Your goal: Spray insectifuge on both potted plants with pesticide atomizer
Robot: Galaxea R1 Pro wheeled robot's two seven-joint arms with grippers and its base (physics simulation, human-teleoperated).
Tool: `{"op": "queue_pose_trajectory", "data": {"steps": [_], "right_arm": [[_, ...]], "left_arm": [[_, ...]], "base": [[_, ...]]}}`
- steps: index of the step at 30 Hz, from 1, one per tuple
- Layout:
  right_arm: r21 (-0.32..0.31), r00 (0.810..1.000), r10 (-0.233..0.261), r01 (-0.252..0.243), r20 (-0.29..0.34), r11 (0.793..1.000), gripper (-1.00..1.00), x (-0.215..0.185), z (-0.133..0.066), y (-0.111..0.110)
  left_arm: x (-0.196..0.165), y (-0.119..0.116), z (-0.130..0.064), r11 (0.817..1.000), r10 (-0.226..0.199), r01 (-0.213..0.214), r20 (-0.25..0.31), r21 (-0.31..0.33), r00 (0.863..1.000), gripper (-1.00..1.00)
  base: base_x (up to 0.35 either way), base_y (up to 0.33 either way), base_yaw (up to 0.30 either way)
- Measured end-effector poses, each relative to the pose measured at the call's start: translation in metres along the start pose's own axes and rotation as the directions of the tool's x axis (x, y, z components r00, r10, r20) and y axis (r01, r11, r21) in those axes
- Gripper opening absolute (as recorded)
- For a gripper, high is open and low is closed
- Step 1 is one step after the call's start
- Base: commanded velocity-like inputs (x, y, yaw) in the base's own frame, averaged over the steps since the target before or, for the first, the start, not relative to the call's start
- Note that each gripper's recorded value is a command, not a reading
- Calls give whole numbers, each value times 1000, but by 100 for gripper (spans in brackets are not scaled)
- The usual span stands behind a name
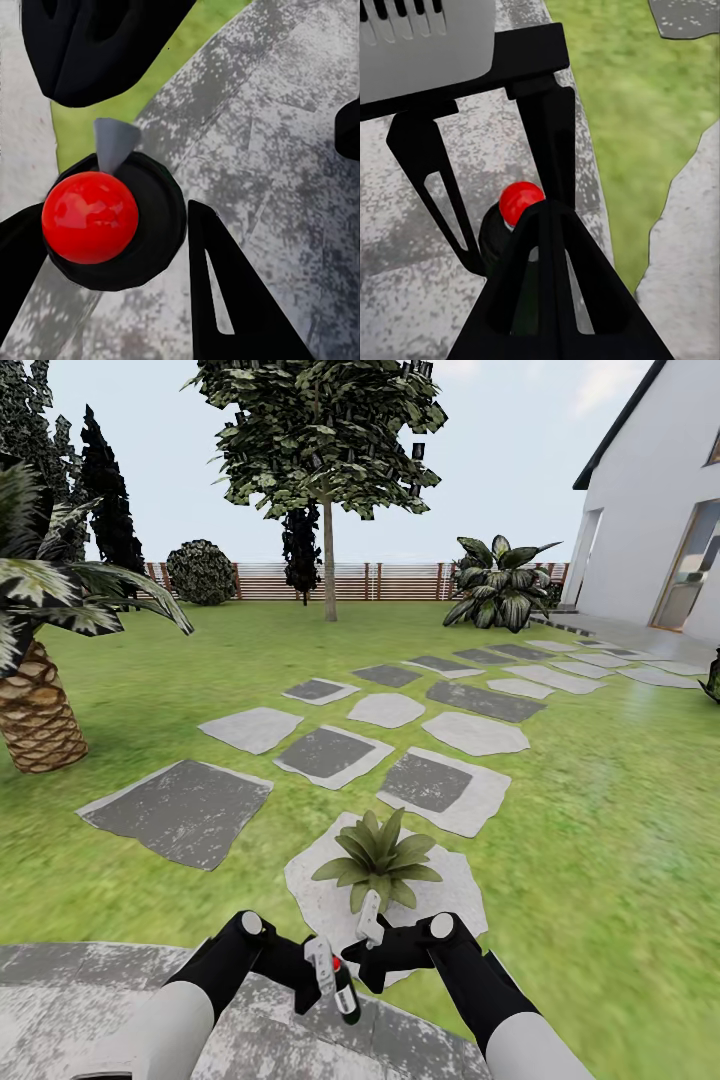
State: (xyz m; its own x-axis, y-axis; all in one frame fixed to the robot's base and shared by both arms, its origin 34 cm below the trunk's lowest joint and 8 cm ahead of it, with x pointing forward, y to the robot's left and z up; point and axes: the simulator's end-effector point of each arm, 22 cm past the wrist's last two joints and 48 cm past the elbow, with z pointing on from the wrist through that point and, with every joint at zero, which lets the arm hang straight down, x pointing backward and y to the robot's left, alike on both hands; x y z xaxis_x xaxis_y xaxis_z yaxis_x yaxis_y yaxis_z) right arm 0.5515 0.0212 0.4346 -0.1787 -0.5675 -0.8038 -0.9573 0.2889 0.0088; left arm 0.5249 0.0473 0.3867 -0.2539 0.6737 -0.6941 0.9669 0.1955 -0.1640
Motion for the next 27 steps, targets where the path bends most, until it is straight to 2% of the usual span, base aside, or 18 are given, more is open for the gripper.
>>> {"op": "queue_pose_trajectory", "data": {"steps": [4, 20, 25, 27], "right_arm": [[0, 1000, 0, 0, 0, 1000, -100, 0, 0, 0], [0, 1000, 0, 0, 0, 1000, -100, 0, 0, 0], [1, 1000, 1, -1, 0, 1000, -100, 0, 0, 0], [1, 1000, 1, -1, 0, 1000, -100, 0, 0, 0]], "left_arm": [[-4, 0, 0, 1000, -7, 7, 17, 0, 1000, -100], [-4, 1, -1, 1000, -10, 10, 20, -1, 1000, -100], [4, 4, -5, 1000, -12, 12, 9, -9, 1000, -100], [19, 10, -15, 1000, -18, 18, -15, -24, 1000, -100]], "base": [[0, 0, 0], [0, 0, 0], [0, 0, 0], [0, 0, 0]]}}
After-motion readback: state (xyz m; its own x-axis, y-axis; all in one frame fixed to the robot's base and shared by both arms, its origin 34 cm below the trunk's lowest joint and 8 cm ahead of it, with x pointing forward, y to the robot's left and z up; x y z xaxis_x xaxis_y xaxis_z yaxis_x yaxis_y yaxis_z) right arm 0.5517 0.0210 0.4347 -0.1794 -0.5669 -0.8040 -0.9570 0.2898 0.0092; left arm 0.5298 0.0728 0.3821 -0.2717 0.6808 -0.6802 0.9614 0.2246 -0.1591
